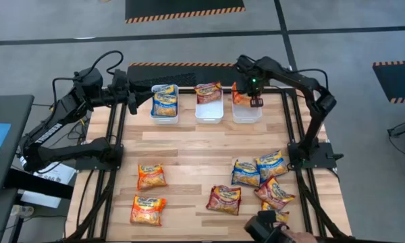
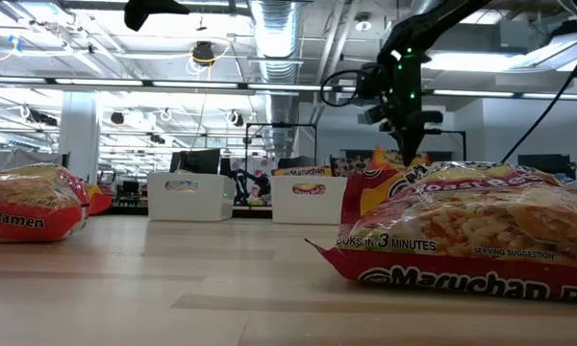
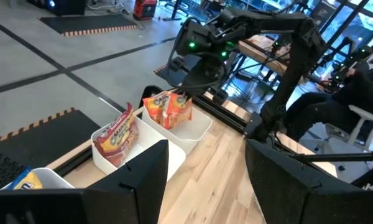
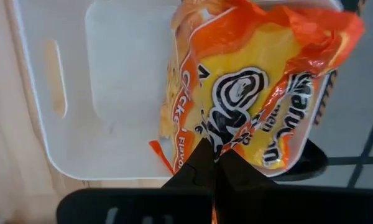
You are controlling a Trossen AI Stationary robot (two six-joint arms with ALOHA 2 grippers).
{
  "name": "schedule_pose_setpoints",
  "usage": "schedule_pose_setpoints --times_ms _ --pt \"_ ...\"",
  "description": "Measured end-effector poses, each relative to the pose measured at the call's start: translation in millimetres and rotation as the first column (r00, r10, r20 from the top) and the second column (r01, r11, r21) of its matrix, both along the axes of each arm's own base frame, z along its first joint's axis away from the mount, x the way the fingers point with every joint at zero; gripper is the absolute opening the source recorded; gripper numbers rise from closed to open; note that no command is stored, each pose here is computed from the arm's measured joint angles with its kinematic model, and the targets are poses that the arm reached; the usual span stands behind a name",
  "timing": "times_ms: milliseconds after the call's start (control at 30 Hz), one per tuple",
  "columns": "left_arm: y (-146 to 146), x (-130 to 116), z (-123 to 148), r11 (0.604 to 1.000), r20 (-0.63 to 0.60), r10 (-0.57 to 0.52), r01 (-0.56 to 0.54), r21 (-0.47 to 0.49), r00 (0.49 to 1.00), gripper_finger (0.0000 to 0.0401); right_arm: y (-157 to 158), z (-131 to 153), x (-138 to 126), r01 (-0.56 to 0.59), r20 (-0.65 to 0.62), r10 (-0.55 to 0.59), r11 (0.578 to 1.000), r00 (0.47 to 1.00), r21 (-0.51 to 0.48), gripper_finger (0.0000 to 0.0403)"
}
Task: Sort Maruchan noodles
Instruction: Put the orange noodle pack into the right white bin
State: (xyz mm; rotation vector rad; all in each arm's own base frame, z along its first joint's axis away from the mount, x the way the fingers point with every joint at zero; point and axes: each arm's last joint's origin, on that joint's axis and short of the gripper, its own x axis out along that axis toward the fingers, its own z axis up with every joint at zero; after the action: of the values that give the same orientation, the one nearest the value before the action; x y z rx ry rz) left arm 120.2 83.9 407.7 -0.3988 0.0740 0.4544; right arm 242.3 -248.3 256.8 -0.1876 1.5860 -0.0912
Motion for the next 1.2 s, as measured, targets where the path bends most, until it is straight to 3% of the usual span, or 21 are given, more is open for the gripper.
schedule_pose_setpoints --times_ms 233,567,833,1200 --pt "-0.6 0.3 0.0 1.0 0.003 -0.024 0.024 -0.004 1.0 0.0199 -6.7 -18.0 3.0 0.083 -0.097 -0.085 0.996 0.992 -0.027 0.001" --pt "-1.0 0.4 0.0 0.999 0.004 -0.035 0.035 -0.005 0.999 0.0199 -6.7 -23.9 10.3 0.122 -0.081 -0.125 0.992 0.989 -0.044 0.0046" --pt "-1.0 0.4 0.0 0.999 0.004 -0.036 0.036 -0.005 0.999 0.0199 -4.6 -23.5 17.0 0.135 -0.055 -0.14 0.988 0.989 -0.079 0.0099" --pt "-0.8 0.4 0.0 1.0 0.007 -0.028 0.028 -0.013 1.0 0.0199 -3.6 -15.6 16.2 0.165 -0.107 -0.195 0.957 0.975 -0.237 0.0207"
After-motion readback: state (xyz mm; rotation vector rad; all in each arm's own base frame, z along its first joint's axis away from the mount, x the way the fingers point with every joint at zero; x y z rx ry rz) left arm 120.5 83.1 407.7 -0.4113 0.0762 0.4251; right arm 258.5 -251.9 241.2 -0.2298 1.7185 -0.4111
